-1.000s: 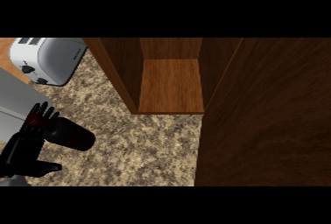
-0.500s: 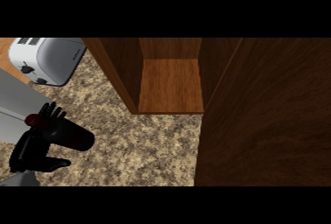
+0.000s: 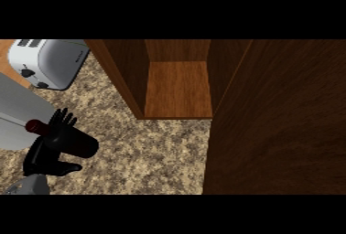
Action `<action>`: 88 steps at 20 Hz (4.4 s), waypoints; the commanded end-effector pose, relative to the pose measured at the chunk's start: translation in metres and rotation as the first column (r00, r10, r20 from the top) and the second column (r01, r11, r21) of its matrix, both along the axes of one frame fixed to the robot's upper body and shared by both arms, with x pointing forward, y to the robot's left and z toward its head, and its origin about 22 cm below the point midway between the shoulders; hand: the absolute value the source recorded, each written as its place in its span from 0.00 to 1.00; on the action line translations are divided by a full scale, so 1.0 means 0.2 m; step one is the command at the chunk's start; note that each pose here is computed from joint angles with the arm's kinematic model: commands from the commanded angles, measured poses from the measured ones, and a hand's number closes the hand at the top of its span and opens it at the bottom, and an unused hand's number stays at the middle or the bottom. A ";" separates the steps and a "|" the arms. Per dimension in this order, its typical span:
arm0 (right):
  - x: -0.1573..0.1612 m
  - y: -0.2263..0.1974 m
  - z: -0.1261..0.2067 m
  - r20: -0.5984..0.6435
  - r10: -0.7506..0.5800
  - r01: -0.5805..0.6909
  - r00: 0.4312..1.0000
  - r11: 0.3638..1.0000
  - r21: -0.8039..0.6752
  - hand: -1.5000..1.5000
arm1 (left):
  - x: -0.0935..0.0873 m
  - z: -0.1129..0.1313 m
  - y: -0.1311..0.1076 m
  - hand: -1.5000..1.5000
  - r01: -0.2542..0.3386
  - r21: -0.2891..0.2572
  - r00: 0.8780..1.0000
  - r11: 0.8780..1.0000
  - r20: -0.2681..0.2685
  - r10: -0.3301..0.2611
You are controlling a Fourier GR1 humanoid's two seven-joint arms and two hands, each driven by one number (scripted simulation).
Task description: Pick up the wine, place it into the cabinet and close the cabinet
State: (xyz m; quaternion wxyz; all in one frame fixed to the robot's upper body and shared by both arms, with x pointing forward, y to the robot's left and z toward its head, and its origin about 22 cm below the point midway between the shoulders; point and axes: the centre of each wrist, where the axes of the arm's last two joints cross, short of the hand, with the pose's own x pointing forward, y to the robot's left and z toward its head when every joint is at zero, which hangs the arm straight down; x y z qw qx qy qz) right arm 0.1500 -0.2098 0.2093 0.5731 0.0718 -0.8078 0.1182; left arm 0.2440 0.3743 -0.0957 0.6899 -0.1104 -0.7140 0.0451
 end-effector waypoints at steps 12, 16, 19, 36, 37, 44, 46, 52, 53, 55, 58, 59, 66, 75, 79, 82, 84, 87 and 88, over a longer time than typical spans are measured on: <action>-0.11 0.00 0.07 0.047 0.034 -0.035 0.998 0.999 0.029 0.00 | 0.12 0.00 -0.08 1.00 0.143 -0.056 0.988 0.988 0.064 -0.139; -0.13 0.00 0.07 0.041 0.025 -0.028 0.999 0.998 0.063 0.00 | 0.07 -0.07 -0.17 1.00 0.166 -0.015 0.982 0.986 0.093 -0.164; -0.06 -0.05 0.03 0.039 0.015 -0.016 0.999 0.999 0.032 0.00 | -0.05 -0.08 -0.17 1.00 0.063 0.006 0.994 0.998 0.090 -0.063; -0.10 -0.02 0.05 0.020 0.024 -0.025 1.000 0.999 0.031 0.00 | -0.08 0.17 -0.38 1.00 -0.190 0.118 0.920 0.975 0.367 0.135; -0.13 -0.05 0.03 0.018 0.021 -0.022 1.000 0.999 0.049 0.00 | -0.08 0.23 -0.35 1.00 -0.118 0.072 0.937 0.990 0.339 0.087; -0.06 -0.11 0.04 0.035 0.006 -0.007 0.999 0.999 0.031 0.00 | -0.09 0.53 -0.48 1.00 -0.015 0.031 0.945 0.999 0.326 0.004; -0.07 -0.04 0.03 0.035 0.033 -0.035 0.999 0.998 0.050 0.00 | 0.01 0.56 -0.58 1.00 -0.008 0.022 0.945 1.000 0.327 0.000; -0.04 -0.07 0.03 0.006 0.015 -0.016 1.000 0.999 0.046 0.00 | -0.02 0.78 -0.78 1.00 0.020 0.051 0.949 0.998 0.314 -0.035; -0.07 -0.05 0.02 0.018 0.032 -0.033 0.999 0.999 0.022 0.00 | -0.06 0.81 -0.88 1.00 0.058 0.048 0.948 0.997 0.311 -0.070; -0.15 -0.03 0.05 0.017 0.032 -0.032 0.999 0.998 0.049 0.00 | 0.00 0.83 -0.87 1.00 0.063 0.057 0.952 0.996 0.296 -0.077; -0.11 -0.08 0.00 0.027 0.027 -0.028 0.999 0.998 0.051 0.00 | -0.05 0.85 -1.03 1.00 0.092 0.041 0.937 0.995 0.333 -0.100; -0.12 -0.07 0.03 0.020 0.047 -0.047 0.999 0.999 0.022 0.00 | 0.00 0.99 -0.99 1.00 0.108 0.031 0.940 0.994 0.321 -0.112; -0.10 -0.05 -0.02 0.025 0.033 -0.034 0.999 0.998 0.048 0.00 | 0.02 1.05 -1.28 1.00 0.101 0.000 0.948 0.995 0.302 -0.096; -0.14 -0.08 0.04 0.016 0.035 -0.036 0.999 0.998 0.044 0.00 | 0.10 1.15 -1.53 1.00 0.039 0.036 0.947 0.999 0.319 -0.048; -0.07 -0.04 0.04 0.022 0.062 -0.063 0.998 0.997 0.047 0.00 | 0.14 1.09 -1.60 1.00 0.018 0.021 0.956 1.000 0.292 -0.024; -0.08 -0.07 0.02 0.022 0.046 -0.048 0.999 0.997 0.059 0.00 | 0.18 1.17 -1.63 1.00 -0.003 0.050 0.946 0.999 0.324 -0.014; -0.17 -0.08 0.03 0.031 0.036 -0.037 0.999 0.998 0.052 0.00 | 0.14 1.09 -1.60 1.00 -0.020 0.066 0.945 0.998 0.327 -0.003; -0.12 -0.03 -0.04 0.048 0.031 -0.033 0.998 0.998 0.053 0.00 | 0.23 1.19 -1.60 1.00 -0.013 0.067 0.945 0.998 0.328 -0.009; -0.07 -0.04 -0.02 0.037 0.031 -0.032 0.999 0.998 0.049 0.00 | 0.21 1.15 -1.61 1.00 -0.024 0.067 0.946 0.997 0.323 0.001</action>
